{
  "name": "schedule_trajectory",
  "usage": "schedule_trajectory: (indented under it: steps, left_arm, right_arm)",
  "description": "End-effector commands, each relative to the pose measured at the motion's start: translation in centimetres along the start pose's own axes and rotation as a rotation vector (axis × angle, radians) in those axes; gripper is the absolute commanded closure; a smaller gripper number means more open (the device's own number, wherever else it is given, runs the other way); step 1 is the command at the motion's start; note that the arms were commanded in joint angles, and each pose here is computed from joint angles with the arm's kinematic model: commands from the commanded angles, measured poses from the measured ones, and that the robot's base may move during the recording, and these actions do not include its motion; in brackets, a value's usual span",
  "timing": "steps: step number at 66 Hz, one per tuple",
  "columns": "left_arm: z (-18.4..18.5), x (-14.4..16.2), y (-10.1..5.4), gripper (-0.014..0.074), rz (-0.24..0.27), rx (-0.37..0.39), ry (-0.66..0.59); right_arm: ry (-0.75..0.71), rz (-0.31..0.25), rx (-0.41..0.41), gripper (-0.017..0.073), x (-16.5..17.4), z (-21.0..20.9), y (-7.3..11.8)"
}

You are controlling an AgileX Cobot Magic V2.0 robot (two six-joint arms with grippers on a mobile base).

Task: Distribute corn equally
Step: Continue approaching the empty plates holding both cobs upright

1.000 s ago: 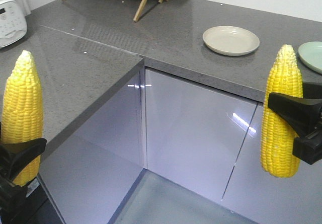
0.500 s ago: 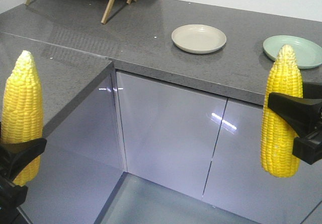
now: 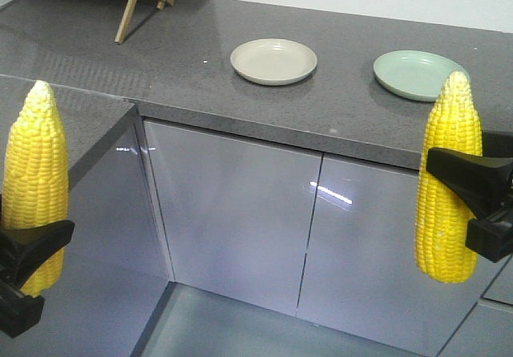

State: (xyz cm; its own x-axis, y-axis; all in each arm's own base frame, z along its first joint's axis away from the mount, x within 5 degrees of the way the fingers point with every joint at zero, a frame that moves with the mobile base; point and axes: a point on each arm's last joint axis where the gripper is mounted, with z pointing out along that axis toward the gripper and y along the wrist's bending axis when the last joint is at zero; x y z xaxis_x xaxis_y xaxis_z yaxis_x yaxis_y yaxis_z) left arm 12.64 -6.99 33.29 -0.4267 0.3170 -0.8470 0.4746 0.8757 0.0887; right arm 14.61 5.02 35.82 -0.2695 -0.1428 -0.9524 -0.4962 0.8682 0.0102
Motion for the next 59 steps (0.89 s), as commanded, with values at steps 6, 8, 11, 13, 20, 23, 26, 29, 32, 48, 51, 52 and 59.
schedule_trajectory:
  steps: [6, 8, 11, 13, 20, 23, 26, 29, 32, 48, 51, 52, 59]
  left_arm:
    - [-0.59, -1.32, -0.04, 0.0367, -0.002, 0.01, -0.092]
    - [-0.59, -1.32, -0.04, 0.0367, -0.002, 0.01, -0.092]
    - [-0.59, -1.32, -0.04, 0.0367, -0.002, 0.01, -0.092]
    - [-0.59, -1.32, -0.04, 0.0367, -0.002, 0.01, -0.092]
    - [-0.59, -1.32, -0.04, 0.0367, -0.002, 0.01, -0.092]
    - [-0.59, -1.32, -0.04, 0.0367, -0.002, 0.01, -0.092]
    - [-0.59, -1.32, -0.04, 0.0367, -0.002, 0.01, -0.092]
    - [-0.59, -1.32, -0.04, 0.0367, -0.002, 0.01, -0.092]
    - [-0.59, -1.32, -0.04, 0.0367, -0.002, 0.01, -0.092]
    - [-0.59, -1.32, -0.04, 0.0367, -0.002, 0.01, -0.092]
    - [-0.59, -1.32, -0.04, 0.0367, -0.002, 0.01, -0.092]
    - [-0.59, -1.32, -0.04, 0.0367, -0.002, 0.01, -0.092]
    - [-0.59, -1.32, -0.04, 0.0367, -0.002, 0.01, -0.092]
  right_arm:
    - [-0.071, 0.016, 0.03, 0.0365, -1.2, -0.42, -0.2]
    - [-0.071, 0.016, 0.03, 0.0365, -1.2, -0.42, -0.2]
    - [-0.071, 0.016, 0.03, 0.0365, -1.2, -0.42, -0.2]
    - [-0.071, 0.016, 0.03, 0.0365, -1.2, -0.42, -0.2]
    - [-0.071, 0.016, 0.03, 0.0365, -1.2, -0.42, -0.2]
    - [-0.071, 0.016, 0.03, 0.0365, -1.2, -0.42, -0.2]
    - [-0.071, 0.016, 0.03, 0.0365, -1.2, -0.42, -0.2]
    - [-0.071, 0.016, 0.03, 0.0365, -1.2, -0.42, -0.2]
    - [-0.071, 0.016, 0.03, 0.0365, -1.2, -0.42, -0.2]
    - [-0.071, 0.016, 0.03, 0.0365, -1.2, -0.42, -0.2]
    - [-0.071, 0.016, 0.03, 0.0365, -1.2, -0.42, -0.2]
    - [-0.071, 0.016, 0.03, 0.0365, -1.2, -0.42, -0.2]
    - [-0.071, 0.016, 0.03, 0.0365, -1.2, -0.42, -0.2]
